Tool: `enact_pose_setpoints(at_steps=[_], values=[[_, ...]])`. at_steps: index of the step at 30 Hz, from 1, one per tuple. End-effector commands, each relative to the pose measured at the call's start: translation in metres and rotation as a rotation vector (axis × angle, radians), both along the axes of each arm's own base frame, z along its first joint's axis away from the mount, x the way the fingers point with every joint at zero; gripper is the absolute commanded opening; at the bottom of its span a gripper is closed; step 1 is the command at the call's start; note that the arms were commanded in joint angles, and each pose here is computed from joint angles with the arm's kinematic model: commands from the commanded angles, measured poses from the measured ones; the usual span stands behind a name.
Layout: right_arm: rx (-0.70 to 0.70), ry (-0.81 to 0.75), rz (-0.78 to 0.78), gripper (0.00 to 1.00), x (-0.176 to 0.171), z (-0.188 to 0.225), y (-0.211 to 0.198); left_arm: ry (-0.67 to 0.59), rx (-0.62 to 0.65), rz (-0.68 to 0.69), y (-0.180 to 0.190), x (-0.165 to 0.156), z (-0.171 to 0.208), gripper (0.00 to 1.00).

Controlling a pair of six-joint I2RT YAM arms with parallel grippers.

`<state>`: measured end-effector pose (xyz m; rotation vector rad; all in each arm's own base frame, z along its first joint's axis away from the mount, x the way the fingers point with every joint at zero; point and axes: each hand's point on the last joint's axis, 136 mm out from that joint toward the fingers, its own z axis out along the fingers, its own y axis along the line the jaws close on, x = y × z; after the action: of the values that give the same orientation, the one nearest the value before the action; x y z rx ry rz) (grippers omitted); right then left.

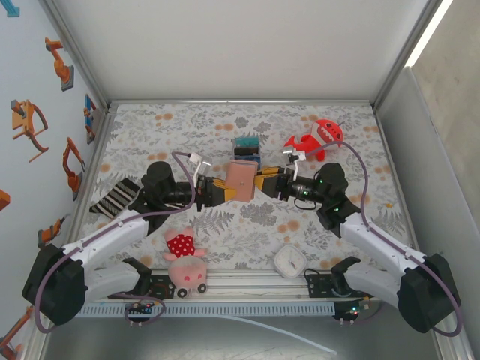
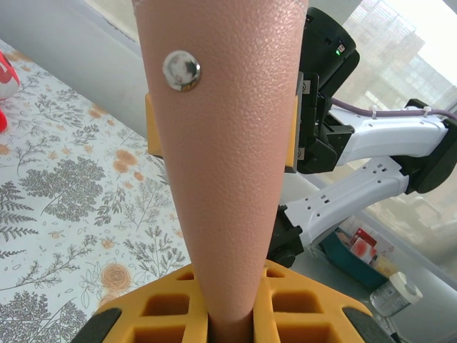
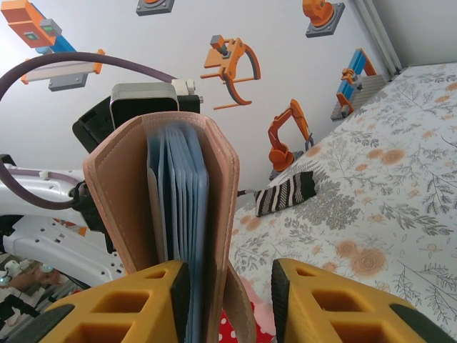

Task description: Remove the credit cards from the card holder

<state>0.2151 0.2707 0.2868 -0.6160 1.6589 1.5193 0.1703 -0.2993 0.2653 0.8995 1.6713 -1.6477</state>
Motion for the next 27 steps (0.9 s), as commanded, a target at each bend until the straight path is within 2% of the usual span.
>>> enact_pose_setpoints(at_steps=[1,16,21,27], values=[[0.0,-0.016,0.02,0.34,-0.005,0.0,0.004,-0.107,-0.079,-0.061,-0.003,-0.012,0.031,0.0],[0.008,-0.018,0.008,0.23,-0.011,-0.001,-0.002,-0.131,-0.094,-0.042,-0.002,-0.011,0.035,0.0],[0.01,-0.014,0.016,0.23,-0.012,-0.001,0.0,-0.127,-0.092,-0.04,-0.003,-0.009,0.035,0.0],[0.015,-0.024,0.055,0.31,-0.02,0.001,0.005,-0.107,-0.081,-0.016,-0.006,-0.002,0.031,0.0]])
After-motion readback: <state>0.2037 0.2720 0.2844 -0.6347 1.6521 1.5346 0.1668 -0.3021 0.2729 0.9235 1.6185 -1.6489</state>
